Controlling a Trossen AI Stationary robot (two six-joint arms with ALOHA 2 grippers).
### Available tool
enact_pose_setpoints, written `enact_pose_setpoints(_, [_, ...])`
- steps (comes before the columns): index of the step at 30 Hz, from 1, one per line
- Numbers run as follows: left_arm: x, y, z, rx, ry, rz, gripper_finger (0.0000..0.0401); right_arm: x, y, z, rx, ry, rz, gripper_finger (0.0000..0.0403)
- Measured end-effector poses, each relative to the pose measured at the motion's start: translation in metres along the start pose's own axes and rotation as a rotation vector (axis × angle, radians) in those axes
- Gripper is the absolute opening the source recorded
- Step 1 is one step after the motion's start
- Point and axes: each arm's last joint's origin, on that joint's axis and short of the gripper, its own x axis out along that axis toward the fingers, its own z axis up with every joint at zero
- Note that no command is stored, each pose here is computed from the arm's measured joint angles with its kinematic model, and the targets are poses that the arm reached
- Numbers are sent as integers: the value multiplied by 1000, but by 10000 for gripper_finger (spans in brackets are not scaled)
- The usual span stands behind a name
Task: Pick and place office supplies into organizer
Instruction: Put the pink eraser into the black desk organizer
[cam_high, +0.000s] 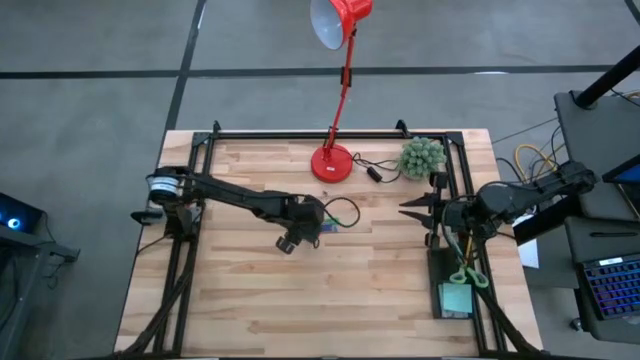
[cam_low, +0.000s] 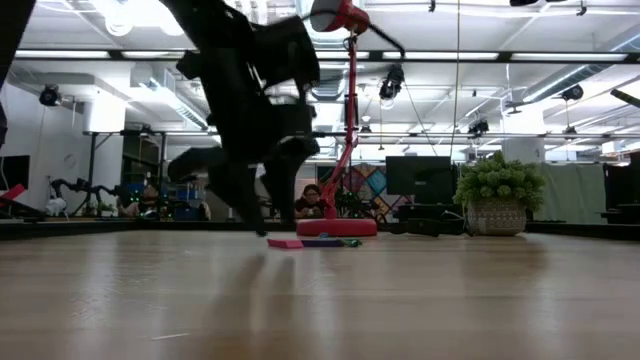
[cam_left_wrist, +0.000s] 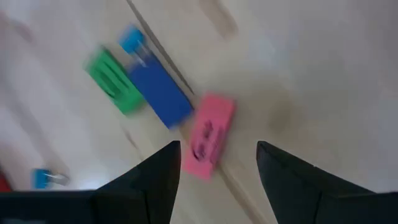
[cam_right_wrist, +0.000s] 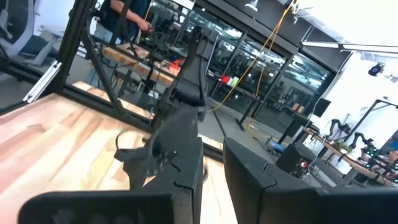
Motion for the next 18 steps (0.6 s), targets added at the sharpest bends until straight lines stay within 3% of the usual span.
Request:
enact_pose_setpoints(3, [8, 3, -2, 23, 71, -46, 196, 0, 0, 0, 1, 2, 1, 54])
enact_pose_setpoints(10, [10, 14, 5, 67, 54, -25, 196, 0, 0, -1, -1, 6, 3, 54])
enact_pose_setpoints(18, [21, 11, 2, 119, 60, -76, 196, -1, 0, -1, -4, 11, 6, 54])
